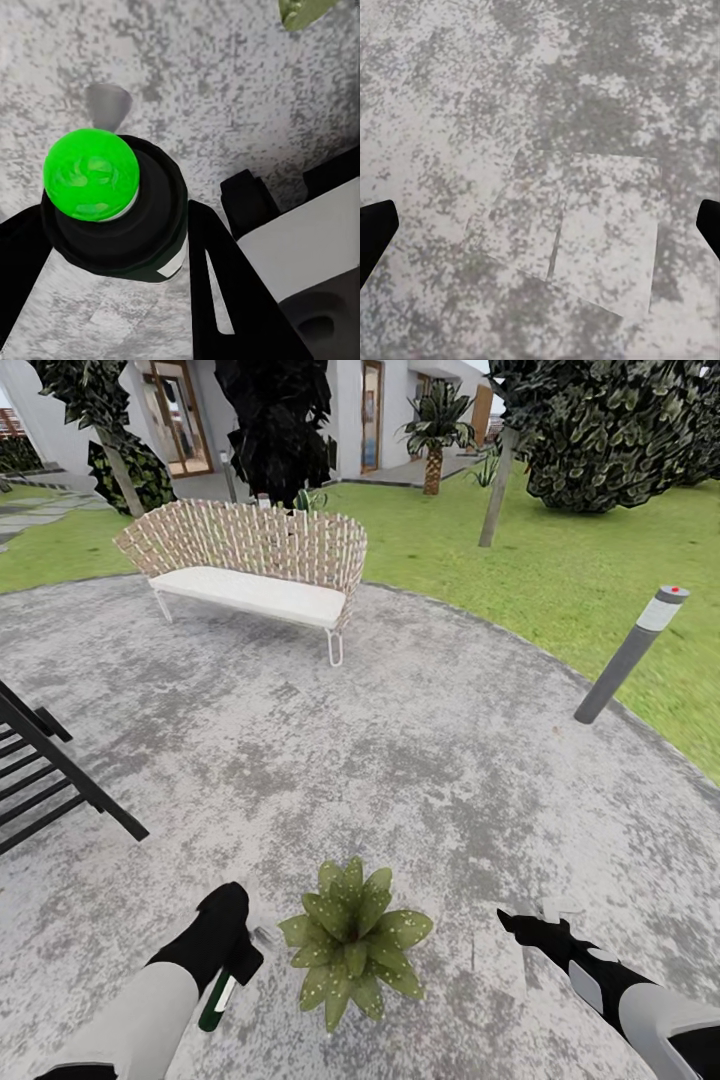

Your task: Pick up the pesticide atomizer in the garden and spray insectifuge to fully cover both potted plants in the garden.

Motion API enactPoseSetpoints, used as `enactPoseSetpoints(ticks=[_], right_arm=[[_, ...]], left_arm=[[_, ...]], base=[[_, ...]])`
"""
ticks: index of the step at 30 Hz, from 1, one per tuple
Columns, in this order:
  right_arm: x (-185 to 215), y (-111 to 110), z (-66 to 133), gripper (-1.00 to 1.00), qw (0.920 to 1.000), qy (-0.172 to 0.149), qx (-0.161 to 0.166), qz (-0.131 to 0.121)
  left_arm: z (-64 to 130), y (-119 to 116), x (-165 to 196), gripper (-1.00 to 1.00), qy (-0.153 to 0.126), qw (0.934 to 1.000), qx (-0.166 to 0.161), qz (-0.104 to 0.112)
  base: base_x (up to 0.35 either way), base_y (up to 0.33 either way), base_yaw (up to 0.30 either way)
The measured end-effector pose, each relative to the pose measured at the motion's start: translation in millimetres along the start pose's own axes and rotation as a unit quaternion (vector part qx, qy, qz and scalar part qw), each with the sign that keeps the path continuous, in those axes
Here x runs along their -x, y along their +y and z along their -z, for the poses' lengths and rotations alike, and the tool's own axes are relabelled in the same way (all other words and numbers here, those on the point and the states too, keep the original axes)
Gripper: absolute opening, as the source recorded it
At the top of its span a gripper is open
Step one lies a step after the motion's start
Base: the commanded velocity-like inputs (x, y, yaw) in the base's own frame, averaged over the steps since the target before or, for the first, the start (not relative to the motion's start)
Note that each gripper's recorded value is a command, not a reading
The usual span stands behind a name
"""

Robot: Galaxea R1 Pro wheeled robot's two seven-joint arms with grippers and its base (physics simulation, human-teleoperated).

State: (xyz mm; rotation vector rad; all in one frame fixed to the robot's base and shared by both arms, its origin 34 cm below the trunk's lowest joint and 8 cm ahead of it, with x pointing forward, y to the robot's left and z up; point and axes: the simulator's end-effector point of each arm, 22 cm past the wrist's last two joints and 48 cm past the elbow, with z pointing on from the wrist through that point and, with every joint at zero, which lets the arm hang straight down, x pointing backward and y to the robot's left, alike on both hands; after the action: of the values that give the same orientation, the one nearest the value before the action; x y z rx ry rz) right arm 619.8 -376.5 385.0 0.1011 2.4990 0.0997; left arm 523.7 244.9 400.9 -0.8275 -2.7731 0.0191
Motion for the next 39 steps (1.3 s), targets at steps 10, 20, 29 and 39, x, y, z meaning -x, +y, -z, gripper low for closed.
enactPoseSetpoints(ticks=[10,20,29,39], right_arm=[[-0.1,0.0,0.0,1.0,1.0,0.0,0.0,0.0],[0.1,0.0,-0.1,1.0,1.0,0.0,0.0,0.0],[-1.0,-0.1,-0.5,1.0,1.0,0.001,0.0,0.0],[-2.4,-0.4,-0.8,1.0,1.0,0.002,0.0,0.0]], left_arm=[[6.2,16.7,0.9,-1.0,-0.007,0.9998,0.015,0.005],[3.1,68.9,-38.3,-1.0,0.016,0.9985,0.044,0.029],[-2.1,46.3,-29.9,-1.0,0.013,0.9993,0.028,0.02],[-3.0,40.7,-26.9,-1.0,0.012,0.9995,0.024,0.019]], base=[[0.0,0.0,-0.001],[0.0,0.0,0.0],[0.0,0.0,0.092],[0.0,0.0,0.067]])
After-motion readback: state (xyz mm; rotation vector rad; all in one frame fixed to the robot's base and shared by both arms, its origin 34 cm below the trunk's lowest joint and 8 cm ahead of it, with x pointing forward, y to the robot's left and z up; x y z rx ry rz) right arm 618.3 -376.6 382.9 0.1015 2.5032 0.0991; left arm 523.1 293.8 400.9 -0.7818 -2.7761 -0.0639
